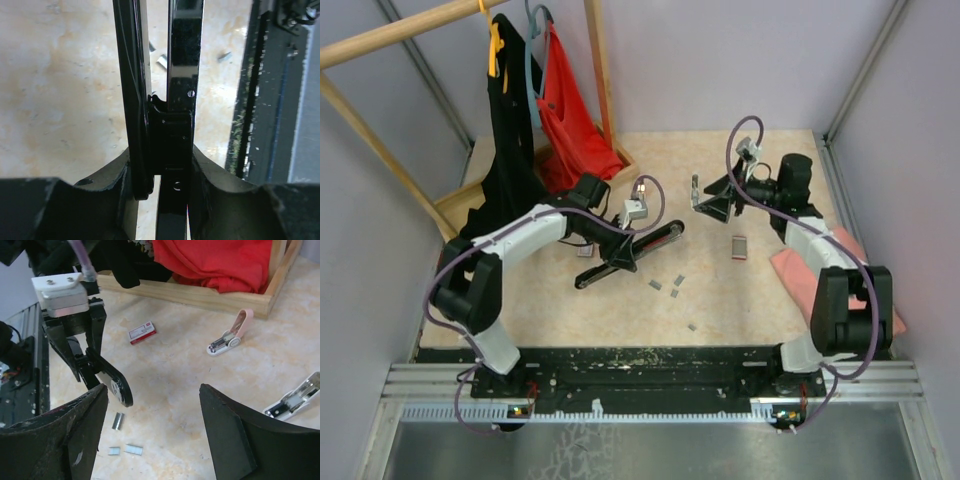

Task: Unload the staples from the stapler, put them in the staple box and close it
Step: Unload the staple at the center of the board.

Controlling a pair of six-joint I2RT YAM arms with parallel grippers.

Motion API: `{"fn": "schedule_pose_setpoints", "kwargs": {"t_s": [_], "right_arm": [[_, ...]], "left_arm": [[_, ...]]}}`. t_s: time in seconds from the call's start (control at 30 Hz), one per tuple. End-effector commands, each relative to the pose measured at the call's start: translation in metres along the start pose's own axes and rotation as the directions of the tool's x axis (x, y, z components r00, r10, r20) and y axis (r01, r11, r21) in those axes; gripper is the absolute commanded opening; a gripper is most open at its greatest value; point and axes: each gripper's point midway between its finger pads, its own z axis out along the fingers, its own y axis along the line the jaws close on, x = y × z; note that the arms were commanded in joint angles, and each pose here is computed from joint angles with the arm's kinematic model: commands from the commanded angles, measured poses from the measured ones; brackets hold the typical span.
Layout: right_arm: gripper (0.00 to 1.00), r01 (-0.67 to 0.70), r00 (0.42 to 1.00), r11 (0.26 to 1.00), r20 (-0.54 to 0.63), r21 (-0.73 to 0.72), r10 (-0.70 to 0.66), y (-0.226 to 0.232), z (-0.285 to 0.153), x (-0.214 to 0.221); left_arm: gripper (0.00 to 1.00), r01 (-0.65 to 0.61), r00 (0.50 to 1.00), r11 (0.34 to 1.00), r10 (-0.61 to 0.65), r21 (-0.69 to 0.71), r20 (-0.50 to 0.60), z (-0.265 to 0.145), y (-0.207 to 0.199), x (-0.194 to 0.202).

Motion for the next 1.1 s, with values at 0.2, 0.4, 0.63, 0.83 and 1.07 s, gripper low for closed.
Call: {"fn": "schedule_pose_setpoints", "kwargs": {"t_s": [0.2, 0.4, 0.63, 0.83, 1.07], "right_arm": [[0.76, 0.526, 0.849, 0.839, 0.032, -0.141, -0.527, 0.059, -0.008, 0.001], [0.79, 0.698, 0.698, 0.676, 0.016, -0.236, -0.715, 0.087, 0.002, 0.017], [0.81, 0.807, 0.488, 0.476, -0.060, -0.350, -0.871, 0.107, 0.025, 0.044], [0.82, 0.816, 0.392, 0.390, -0.088, -0.426, -0.916, 0.124, 0.044, 0.061], [0.83, 0.816, 0.330, 0.356, -0.139, -0.455, -0.934, 0.129, 0.067, 0.077]], "left_arm": [[0.00, 0.075, 0.992, 0.959, -0.099, 0.273, 0.075, -0.009, -0.033, -0.022], [0.00, 0.125, 0.987, 0.934, -0.151, 0.334, 0.053, -0.007, -0.037, -0.019], [0.00, 0.147, 0.984, 0.913, -0.174, 0.380, 0.039, -0.005, -0.040, -0.018], [0.00, 0.162, 0.981, 0.904, -0.189, 0.395, 0.031, -0.002, -0.040, -0.016], [0.00, 0.173, 0.980, 0.899, -0.196, 0.402, 0.016, 0.001, -0.041, -0.012]]}}
